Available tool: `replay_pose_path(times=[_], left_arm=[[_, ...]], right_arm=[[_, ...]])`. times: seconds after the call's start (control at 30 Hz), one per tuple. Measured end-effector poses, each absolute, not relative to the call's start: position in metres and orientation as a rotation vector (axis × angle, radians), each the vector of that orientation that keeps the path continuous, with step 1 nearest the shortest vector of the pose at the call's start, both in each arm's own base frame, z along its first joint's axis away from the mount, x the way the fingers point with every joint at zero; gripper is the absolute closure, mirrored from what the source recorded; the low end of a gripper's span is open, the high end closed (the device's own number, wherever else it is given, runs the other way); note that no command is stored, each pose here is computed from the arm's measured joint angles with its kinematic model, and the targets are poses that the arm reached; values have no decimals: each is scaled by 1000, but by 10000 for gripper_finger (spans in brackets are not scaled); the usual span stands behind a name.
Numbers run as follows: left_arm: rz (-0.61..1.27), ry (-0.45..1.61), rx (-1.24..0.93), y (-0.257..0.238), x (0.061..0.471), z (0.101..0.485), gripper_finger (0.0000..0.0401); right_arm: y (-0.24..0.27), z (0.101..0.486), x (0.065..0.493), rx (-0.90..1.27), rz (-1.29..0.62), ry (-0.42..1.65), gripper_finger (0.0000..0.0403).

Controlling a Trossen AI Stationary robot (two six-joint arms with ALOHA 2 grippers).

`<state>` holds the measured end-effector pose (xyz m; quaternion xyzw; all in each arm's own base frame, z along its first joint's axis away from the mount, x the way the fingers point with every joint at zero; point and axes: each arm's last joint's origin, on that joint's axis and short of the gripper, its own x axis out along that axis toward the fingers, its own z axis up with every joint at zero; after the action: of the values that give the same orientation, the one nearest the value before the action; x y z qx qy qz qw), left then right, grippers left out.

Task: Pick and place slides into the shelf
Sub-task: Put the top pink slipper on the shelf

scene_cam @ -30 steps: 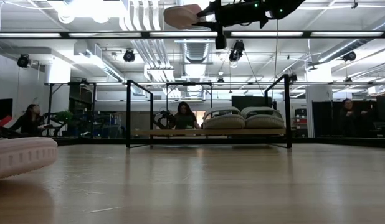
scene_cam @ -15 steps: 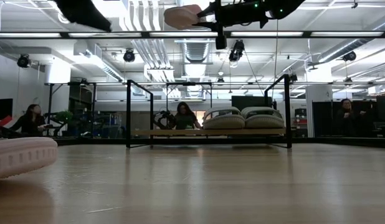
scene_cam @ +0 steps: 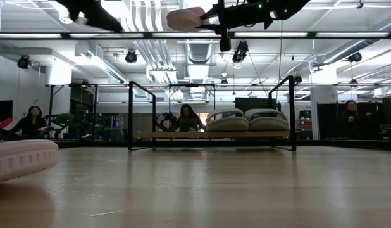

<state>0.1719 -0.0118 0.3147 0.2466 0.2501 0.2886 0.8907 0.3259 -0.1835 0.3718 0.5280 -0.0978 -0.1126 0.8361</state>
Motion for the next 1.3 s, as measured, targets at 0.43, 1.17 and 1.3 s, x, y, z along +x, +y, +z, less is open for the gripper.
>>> replay_pose_path(times=[0.43, 1.17, 1.3], left_arm=[[825, 612, 908, -36, 241, 293, 186], [1020, 745, 1077, -38, 292, 271, 186], [1034, 732, 1058, -36, 290, 275, 186]], right_arm=[[-191, 366, 322, 1132, -308, -188, 350], [-184, 359, 325, 1159, -300, -114, 350], [-176, 352, 330, 1165, -309, -97, 350]])
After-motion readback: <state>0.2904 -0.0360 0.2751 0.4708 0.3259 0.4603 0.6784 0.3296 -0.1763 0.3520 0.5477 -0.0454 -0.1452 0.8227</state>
